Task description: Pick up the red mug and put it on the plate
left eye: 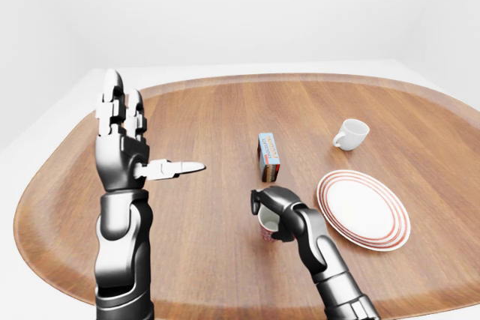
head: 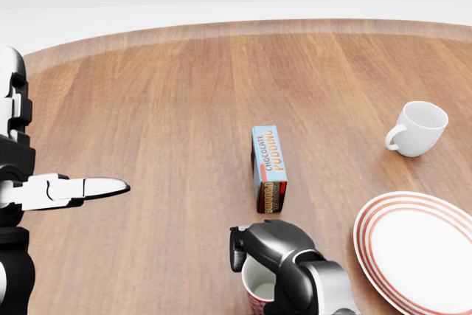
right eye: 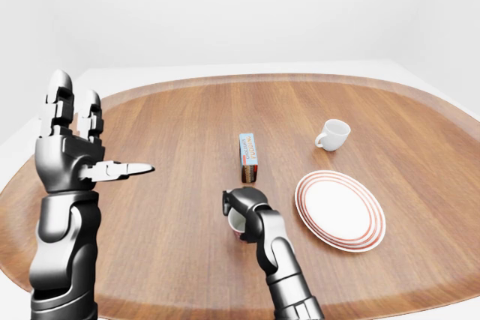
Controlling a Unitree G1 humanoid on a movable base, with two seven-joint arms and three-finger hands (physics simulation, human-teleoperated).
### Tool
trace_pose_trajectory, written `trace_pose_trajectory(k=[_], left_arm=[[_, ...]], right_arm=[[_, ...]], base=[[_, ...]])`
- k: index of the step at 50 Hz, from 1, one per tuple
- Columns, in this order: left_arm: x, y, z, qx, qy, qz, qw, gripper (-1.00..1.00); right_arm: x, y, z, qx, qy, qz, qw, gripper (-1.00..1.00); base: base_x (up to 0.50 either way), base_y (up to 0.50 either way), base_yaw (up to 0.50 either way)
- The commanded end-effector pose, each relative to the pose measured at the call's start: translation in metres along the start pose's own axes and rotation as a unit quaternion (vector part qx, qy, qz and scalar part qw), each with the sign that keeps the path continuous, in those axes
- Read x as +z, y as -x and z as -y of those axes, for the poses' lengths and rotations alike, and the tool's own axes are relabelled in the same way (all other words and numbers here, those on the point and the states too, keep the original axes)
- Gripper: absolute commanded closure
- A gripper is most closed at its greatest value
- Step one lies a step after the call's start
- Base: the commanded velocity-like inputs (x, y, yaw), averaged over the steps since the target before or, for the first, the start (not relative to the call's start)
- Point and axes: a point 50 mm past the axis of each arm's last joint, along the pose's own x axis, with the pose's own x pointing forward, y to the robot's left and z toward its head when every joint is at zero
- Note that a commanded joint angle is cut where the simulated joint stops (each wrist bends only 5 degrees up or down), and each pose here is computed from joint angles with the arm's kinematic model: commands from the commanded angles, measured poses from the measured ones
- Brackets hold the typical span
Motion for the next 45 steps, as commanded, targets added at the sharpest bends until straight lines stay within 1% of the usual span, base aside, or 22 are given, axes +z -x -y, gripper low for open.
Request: trace_pose_trajectory(k=[1,3,4,6,10,17,21,26,32,40,45], left_arm=[[-0.001,0.001,0.0,-0.001,-0.001,-0.002,1.0,-1.0],[0.0,0.001,0.0,-0.001,-0.002,-0.002,1.0,-1.0],[-0.001,0.001,0.0,-0.001,-0.002,-0.002,1.0,-1.0],[0.0,0.001,0.0,-0.001,-0.002,0.001,1.0,-1.0],[0.001,0.001,0.001,-0.002,-0.002,0.001,1.0,-1.0],[0.003,0.001,-0.001,0.0,-0.002,0.005,1.0,-1.0],[0.005,0.0,-0.001,0.0,-0.001,0.011,1.0,-1.0],[0.006,-0.001,-0.001,0.0,-0.001,0.013,1.0,-1.0],[0.006,-0.001,-0.001,0.001,-0.002,0.013,1.0,-1.0],[0.006,-0.001,0.0,0.0,-0.002,0.013,1.0,-1.0],[0.006,-0.001,-0.001,0.0,-0.003,0.014,1.0,-1.0]], right_arm=[[-0.006,0.023,0.037,-0.043,0.042,-0.027,0.998,1.0],[-0.008,0.029,0.046,-0.065,0.05,-0.033,0.996,1.0],[-0.008,0.029,0.046,-0.066,0.05,-0.034,0.996,1.0],[-0.008,0.036,0.057,-0.092,0.054,-0.036,0.994,1.0],[-0.008,0.045,0.066,-0.121,0.052,-0.036,0.991,1.0],[-0.014,0.056,0.073,-0.145,0.052,-0.048,0.987,1.0],[-0.019,0.059,0.076,-0.152,0.051,-0.056,0.985,1.0],[-0.034,0.066,0.086,-0.167,0.05,-0.076,0.982,1.0],[-0.05,0.069,0.091,-0.169,0.043,-0.097,0.98,1.0],[-0.066,0.07,0.093,-0.162,0.029,-0.11,0.98,1.0],[-0.08,0.074,0.105,-0.169,0.016,-0.119,0.978,1.0]], base=[[0.0,0.0,0.0],[0.0,0.0,0.0],[0.0,0.0,0.0],[0.0,0.0,0.0],[0.0,0.0,0.0],[0.0,0.0,0.0],[0.0,0.0,0.0],[0.0,0.0,0.0],[0.0,0.0,0.0],[0.0,0.0,0.0],[0.0,0.0,0.0]])
